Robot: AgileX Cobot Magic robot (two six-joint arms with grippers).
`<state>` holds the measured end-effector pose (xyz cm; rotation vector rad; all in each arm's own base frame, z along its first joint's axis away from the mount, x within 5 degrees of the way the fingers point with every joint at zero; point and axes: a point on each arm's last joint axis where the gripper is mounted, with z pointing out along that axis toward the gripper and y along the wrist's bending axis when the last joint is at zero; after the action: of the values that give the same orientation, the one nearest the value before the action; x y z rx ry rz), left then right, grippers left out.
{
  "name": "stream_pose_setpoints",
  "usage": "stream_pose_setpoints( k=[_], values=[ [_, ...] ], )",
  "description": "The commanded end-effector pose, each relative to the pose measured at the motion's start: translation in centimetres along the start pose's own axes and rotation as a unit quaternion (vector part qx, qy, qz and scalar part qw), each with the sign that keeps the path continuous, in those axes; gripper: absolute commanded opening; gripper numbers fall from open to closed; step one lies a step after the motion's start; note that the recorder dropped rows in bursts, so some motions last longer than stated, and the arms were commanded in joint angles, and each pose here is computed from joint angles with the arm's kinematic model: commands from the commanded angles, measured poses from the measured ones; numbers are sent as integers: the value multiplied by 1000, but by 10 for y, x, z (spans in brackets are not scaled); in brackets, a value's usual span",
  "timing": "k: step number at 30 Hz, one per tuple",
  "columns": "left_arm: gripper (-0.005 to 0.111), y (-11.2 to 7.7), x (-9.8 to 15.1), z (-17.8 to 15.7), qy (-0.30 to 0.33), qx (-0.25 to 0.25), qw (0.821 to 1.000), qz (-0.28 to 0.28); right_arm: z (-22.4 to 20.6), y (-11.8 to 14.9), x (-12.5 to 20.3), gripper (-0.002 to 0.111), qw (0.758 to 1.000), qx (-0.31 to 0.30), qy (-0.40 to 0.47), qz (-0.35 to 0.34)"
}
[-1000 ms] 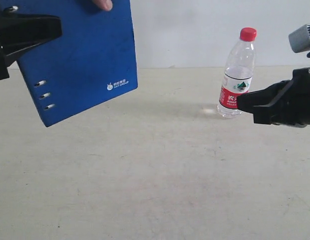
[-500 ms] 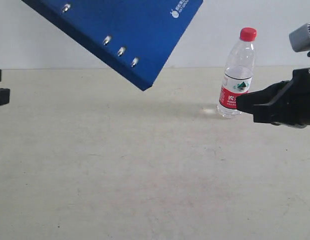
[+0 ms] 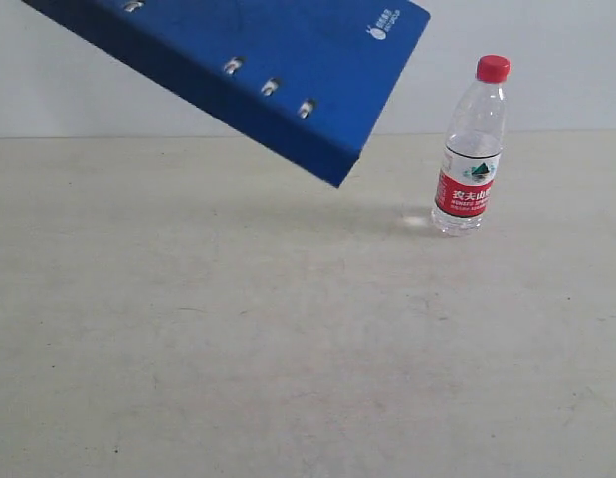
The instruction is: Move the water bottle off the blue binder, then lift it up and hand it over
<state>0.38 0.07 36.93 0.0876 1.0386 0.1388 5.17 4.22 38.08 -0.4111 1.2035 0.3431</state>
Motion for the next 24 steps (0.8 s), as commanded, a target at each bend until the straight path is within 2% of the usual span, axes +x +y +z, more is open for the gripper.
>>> stream_pose_setpoints(
  k=[1,4,6,8,10,12,16,24],
  values=[
    [4,-7,35,-10,33,9,999,0,-53,26,6,0,997,-13,-75,29],
    [4,-13,84,-13,105,14,994,-4,-55,45,65,0,988,-123,2,90],
    [4,-16,99,-16,128,17,992,-3,-53,43,94,0,987,-112,40,109],
    [4,-17,109,-18,142,19,990,-3,-52,33,124,0,985,-51,74,145],
    [4,-20,118,-20,155,25,988,-4,-55,19,154,0,973,38,100,204],
    [4,-20,123,-21,162,26,986,-4,-57,7,158,0,958,113,93,246],
    [4,-21,123,-22,163,26,986,-4,-62,-14,154,0,938,226,70,254],
    [4,-21,123,-22,163,26,986,-4,-73,-34,150,0,909,347,38,229]
  ],
)
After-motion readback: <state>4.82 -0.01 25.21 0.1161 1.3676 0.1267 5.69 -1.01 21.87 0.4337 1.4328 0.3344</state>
